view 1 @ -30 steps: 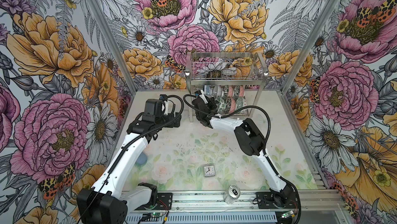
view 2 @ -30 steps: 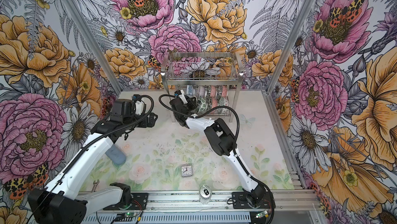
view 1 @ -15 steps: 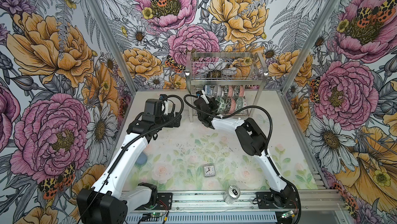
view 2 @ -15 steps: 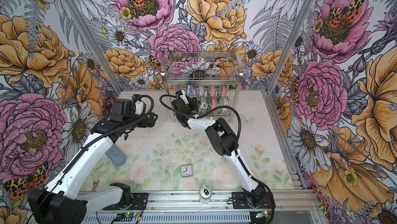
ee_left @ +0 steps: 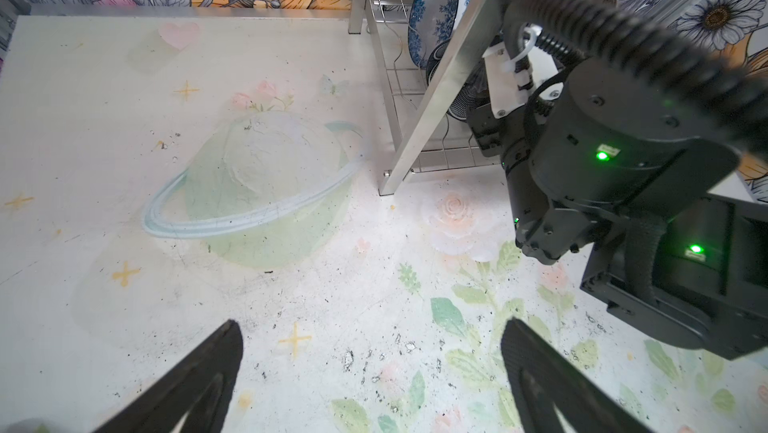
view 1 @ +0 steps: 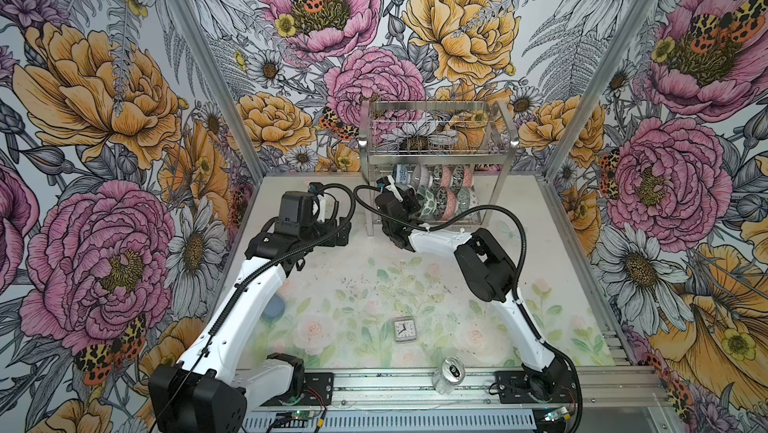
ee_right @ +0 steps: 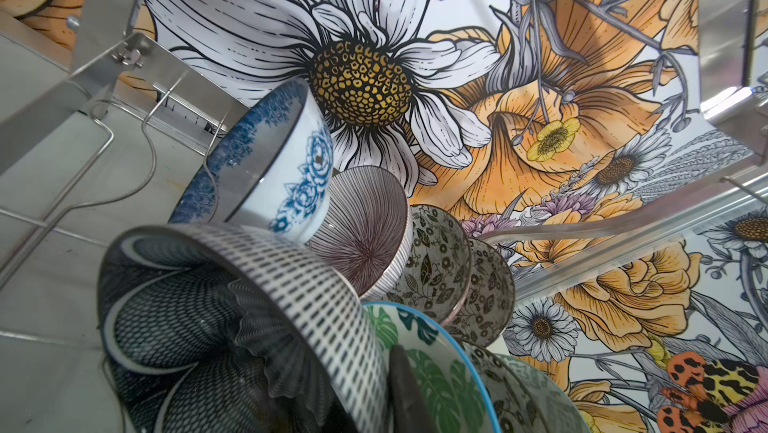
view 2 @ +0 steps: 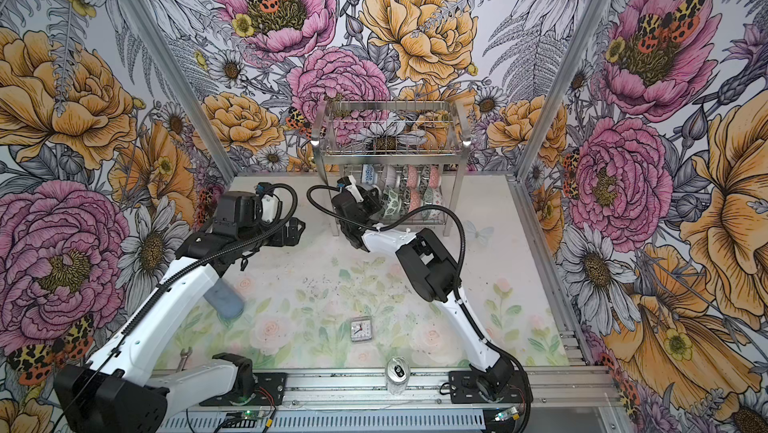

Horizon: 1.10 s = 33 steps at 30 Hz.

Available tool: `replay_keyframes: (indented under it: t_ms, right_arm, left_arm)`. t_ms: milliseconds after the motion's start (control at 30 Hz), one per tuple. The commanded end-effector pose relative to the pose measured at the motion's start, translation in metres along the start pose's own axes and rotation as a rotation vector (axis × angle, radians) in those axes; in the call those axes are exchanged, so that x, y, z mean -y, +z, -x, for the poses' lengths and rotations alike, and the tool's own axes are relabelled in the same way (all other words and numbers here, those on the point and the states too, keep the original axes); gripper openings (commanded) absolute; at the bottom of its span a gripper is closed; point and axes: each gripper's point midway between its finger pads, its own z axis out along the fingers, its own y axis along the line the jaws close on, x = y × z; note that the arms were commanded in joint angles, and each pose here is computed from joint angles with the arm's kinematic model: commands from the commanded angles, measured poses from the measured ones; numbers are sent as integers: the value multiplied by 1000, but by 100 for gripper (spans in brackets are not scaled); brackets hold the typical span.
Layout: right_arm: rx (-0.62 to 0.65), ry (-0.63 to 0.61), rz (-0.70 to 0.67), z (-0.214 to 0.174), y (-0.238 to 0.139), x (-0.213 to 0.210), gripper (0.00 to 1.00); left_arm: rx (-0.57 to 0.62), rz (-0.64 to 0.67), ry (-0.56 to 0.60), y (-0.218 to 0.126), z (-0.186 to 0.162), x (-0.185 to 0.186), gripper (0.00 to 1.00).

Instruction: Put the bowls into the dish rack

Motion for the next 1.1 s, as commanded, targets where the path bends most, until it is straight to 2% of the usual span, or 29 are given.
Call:
replay_keyframes:
  t_ms: [0,300,600,767,900,1067]
  right_arm:
    - [79,-6,100,22,-18,-16,16]
    - [93,-8,122,25,-23,-21,26]
    - [109,42,169,32,-29,-13,37]
    - [124,79,205,39,-35,-4,57]
    - [161,110,252,46,-45,6,68]
    - [213,161,315,53,-62,25,91]
  left_arm:
    - [25,-17,3,-4,3,1,99]
    - [24,-18,3,-4,3,1,99]
    - [22,-21,0,-4,2,1,99]
    - [20,-22,1,-3,2,2,99]
    - [21,-22,1,-4,2,2,99]
    - [14,-17,1,-1,0,1,99]
